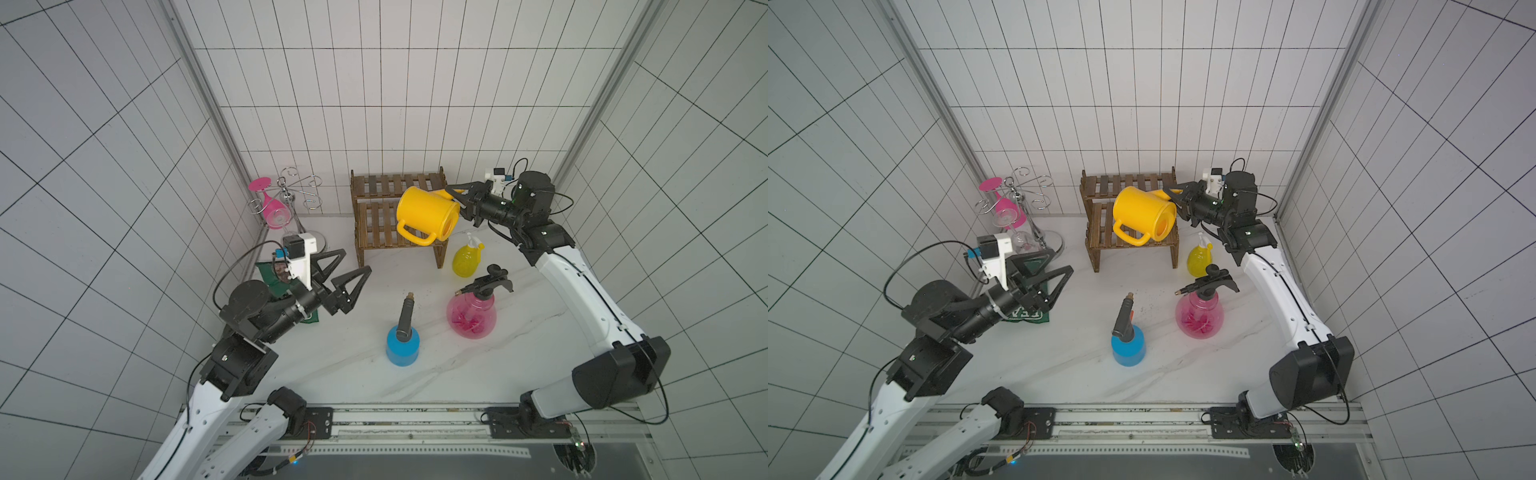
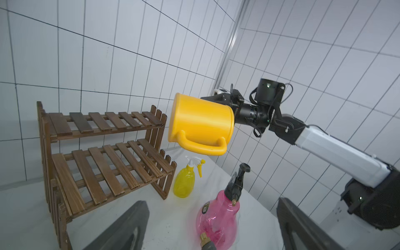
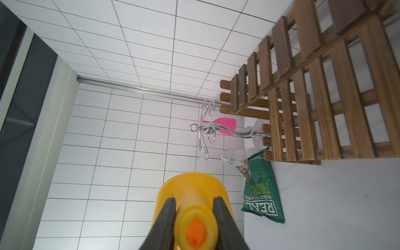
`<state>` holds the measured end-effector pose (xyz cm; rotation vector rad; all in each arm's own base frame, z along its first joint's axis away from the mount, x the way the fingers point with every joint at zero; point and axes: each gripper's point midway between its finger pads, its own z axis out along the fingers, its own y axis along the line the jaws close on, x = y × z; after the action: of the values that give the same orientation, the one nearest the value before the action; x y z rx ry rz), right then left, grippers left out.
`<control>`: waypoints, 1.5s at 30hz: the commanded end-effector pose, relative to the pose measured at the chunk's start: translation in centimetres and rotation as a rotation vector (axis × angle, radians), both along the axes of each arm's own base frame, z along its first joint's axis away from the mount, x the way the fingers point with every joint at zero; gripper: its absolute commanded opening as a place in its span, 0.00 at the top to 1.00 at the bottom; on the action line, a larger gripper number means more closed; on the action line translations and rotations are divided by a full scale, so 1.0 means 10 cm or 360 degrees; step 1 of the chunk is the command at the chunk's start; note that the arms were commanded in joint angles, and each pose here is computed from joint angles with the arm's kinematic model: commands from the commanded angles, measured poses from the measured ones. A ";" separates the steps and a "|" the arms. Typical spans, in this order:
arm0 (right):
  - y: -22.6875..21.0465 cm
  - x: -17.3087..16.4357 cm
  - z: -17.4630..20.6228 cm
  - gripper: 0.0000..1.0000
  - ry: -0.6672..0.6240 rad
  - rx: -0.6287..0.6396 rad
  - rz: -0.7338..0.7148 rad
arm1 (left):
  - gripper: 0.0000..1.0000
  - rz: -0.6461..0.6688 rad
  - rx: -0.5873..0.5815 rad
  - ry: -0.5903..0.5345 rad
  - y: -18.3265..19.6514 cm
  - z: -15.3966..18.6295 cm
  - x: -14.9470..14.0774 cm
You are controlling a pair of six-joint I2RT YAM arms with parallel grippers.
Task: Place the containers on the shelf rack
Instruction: 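Pick up a container from the center of the board.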
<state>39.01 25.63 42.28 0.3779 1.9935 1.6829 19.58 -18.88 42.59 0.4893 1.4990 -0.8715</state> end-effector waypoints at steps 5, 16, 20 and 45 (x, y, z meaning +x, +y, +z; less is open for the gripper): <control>-0.15 0.09 -0.31 0.96 0.0234 -0.0209 -0.0208 | 0.07 0.0049 0.1058 -0.0734 -0.35 -0.58 0.00; -0.18 0.06 -0.52 0.98 0.0430 -0.0324 -0.0344 | 0.09 0.0217 0.1540 -0.1027 -0.91 -0.79 0.79; -0.14 0.05 -0.55 0.98 0.0482 -0.0301 -0.0332 | 0.16 0.0303 0.1551 -0.0993 -1.01 -0.78 1.10; 0.10 -0.01 -0.48 0.49 0.0446 -0.0197 -0.0136 | 1.00 0.0383 0.1444 -0.0972 -1.10 -0.65 1.45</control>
<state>39.58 25.39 34.87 0.8187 2.2679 1.4019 34.49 -30.41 32.77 1.1897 1.2842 0.3016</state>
